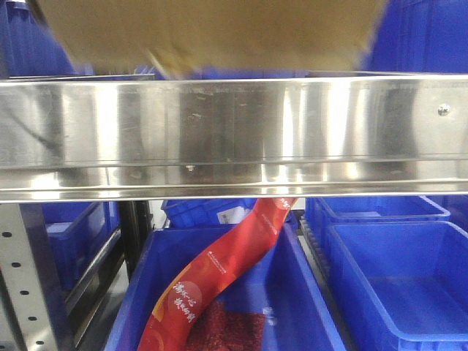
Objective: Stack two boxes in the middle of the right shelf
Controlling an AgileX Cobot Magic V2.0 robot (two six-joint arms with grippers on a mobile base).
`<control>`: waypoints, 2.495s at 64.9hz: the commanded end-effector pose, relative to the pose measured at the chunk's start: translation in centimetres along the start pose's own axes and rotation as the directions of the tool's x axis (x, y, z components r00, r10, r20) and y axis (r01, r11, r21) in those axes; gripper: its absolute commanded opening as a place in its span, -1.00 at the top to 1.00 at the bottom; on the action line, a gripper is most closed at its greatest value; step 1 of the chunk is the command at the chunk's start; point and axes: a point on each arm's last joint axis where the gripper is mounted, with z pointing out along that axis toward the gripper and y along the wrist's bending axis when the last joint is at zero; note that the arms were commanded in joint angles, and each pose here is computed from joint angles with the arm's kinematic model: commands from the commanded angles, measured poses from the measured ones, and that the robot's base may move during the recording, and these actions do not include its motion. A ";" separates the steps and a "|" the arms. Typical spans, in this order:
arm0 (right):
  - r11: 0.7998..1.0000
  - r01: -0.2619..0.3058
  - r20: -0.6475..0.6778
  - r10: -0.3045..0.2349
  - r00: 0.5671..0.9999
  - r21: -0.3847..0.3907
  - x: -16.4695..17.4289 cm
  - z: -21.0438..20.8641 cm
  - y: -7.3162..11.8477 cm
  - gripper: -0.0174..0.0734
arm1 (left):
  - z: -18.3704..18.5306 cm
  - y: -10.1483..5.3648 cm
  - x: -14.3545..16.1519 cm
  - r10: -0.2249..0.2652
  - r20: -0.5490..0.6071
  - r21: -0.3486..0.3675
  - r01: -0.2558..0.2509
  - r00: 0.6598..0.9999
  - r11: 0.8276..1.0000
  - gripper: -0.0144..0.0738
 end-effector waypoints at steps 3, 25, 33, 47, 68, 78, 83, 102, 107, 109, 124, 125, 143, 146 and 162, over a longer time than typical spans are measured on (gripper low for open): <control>1.000 -0.009 0.061 0.009 0.998 -0.004 -0.7 -0.2 -0.2 0.97 | 0.8 0.4 -0.2 -0.031 -0.006 0.009 0.032 0.999 0.999 0.92; 1.000 -0.007 0.034 0.007 0.999 -0.002 -0.4 1.0 0.1 0.23 | 1.0 0.7 -0.4 -0.011 0.006 0.004 0.011 1.000 1.000 0.11; 1.000 -0.007 0.035 0.007 0.999 -0.003 -0.4 1.0 0.1 -0.24 | 1.0 0.7 -0.4 -0.011 0.008 0.006 0.011 1.000 1.000 -0.22; 1.000 -0.014 0.049 0.014 0.999 -0.005 -0.6 -0.3 -0.2 -0.39 | 0.4 1.0 -0.8 -0.010 0.027 -0.009 0.010 1.000 1.000 -0.24; 1.000 -0.008 0.058 0.008 0.998 0.000 -0.9 -2.9 -0.9 0.82 | -2.8 2.2 -1.7 -0.044 0.075 0.006 0.043 0.996 0.999 0.82; 0.999 0.048 0.039 -0.047 0.998 -0.020 -0.7 -3.1 -0.7 0.97 | -3.6 2.0 -1.6 -0.009 0.063 0.067 0.005 0.998 0.998 0.92; 0.996 0.077 0.041 -0.076 0.996 -0.036 -0.7 -3.5 -0.7 0.97 | -4.0 1.6 -1.4 0.027 0.055 0.132 -0.034 0.998 0.991 0.92; 0.985 0.142 0.183 -0.122 0.975 -0.098 0.9 -5.2 -1.3 0.97 | -4.3 1.3 2.5 0.064 0.138 0.312 -0.105 0.988 0.944 0.92; 0.979 0.161 0.230 -0.129 0.965 -0.125 2.5 -5.1 -1.6 0.97 | -4.7 1.7 4.1 0.069 0.202 0.342 -0.136 0.977 0.930 0.92; 0.976 0.169 0.255 -0.130 0.958 -0.139 3.2 -5.1 -1.7 0.97 | -4.5 1.9 5.1 0.070 0.204 0.349 -0.139 0.976 0.927 0.92; 0.973 0.118 0.289 -0.057 0.956 -0.200 9.8 -4.9 -4.4 0.97 | -5.4 4.2 11.8 0.052 0.278 0.390 -0.162 0.959 0.907 0.88; 0.974 0.114 0.294 -0.052 0.954 -0.198 10.1 -4.9 -4.7 0.97 | -5.5 4.3 12.1 0.047 0.288 0.393 -0.163 0.956 0.905 0.88; 0.981 0.128 0.418 -0.056 0.907 -0.147 18.7 -8.4 -9.4 0.97 | -7.9 7.6 19.2 0.024 0.339 0.415 -0.173 0.940 0.893 0.88; 0.981 0.128 0.421 -0.055 0.905 -0.147 20.0 -8.9 -9.8 0.97 | -8.3 8.1 20.2 0.019 0.348 0.417 -0.173 0.937 0.892 0.88; 0.986 0.108 0.467 -0.037 0.883 -0.126 24.7 -13.5 -11.8 0.97 | -12.1 11.1 23.8 -0.037 0.439 0.426 -0.172 0.898 0.888 0.88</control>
